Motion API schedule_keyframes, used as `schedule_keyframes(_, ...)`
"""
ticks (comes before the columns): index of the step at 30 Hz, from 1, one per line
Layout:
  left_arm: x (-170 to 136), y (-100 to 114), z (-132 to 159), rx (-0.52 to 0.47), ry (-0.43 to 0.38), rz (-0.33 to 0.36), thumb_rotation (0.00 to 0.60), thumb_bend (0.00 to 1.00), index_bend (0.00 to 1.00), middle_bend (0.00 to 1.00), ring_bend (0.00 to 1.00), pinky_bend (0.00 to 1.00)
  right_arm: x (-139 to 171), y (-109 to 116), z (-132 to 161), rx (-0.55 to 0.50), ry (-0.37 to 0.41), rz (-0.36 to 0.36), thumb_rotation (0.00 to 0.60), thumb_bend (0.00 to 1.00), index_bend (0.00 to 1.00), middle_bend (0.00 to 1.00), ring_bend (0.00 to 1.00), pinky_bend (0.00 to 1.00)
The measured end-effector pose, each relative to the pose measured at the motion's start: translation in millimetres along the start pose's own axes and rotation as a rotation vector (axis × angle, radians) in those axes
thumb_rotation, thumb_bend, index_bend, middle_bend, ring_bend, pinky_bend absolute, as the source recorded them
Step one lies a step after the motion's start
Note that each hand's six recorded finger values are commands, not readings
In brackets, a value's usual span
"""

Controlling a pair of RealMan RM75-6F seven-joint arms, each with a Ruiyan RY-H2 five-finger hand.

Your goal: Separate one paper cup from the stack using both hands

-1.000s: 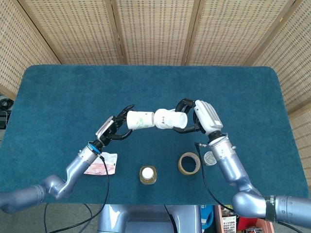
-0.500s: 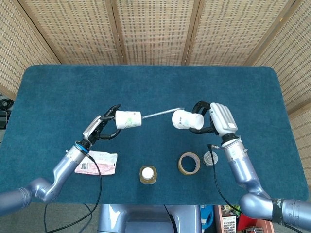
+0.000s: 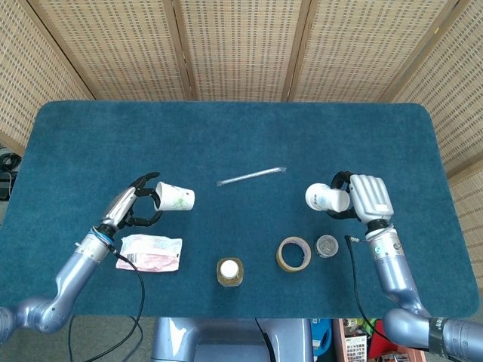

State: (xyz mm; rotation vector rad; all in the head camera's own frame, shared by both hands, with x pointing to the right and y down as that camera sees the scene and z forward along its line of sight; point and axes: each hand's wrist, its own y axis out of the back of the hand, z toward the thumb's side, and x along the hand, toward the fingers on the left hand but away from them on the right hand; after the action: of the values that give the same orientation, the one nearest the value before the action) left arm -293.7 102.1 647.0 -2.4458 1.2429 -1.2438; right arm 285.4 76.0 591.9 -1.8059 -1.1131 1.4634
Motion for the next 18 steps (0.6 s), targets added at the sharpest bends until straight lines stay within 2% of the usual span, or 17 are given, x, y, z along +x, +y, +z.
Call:
schedule_keyframes(8,-28.0,7.7,-11.0,0.193,0.049,0.061,0.600,0.54,0.69,0.00,0.00,0.00,9.6,-15.7,-22.3,0.096,-0.046,-0.001,0.600,0.25,0.71,0.54,0.47,0.69)
schedule_keyframes(12,-37.8,8.1,-18.1,0.297,0.068,0.070,0.600,0.53,0.54,0.00,0.00,0.00,13.2,-20.0,-34.5,0.162,-0.069,-0.015,0.600,0.24,0.64,0.47,0.40,0.63)
schedule_keyframes(15,-44.1,7.5,-22.2,0.379,0.083,0.075,0.600,0.52,0.40,0.00,0.00,0.00,17.0,-27.2,-40.4,0.170,-0.081,0.014,0.600,0.24,0.52,0.34,0.25,0.52)
schedule_keyframes(18,-51.7,4.5,-27.7,0.435,0.102,0.081,0.600,0.45,0.21,0.00,0.00,0.00,21.1,-37.7,-47.0,0.169,-0.088,0.063,0.600,0.24,0.42,0.21,0.10,0.41)
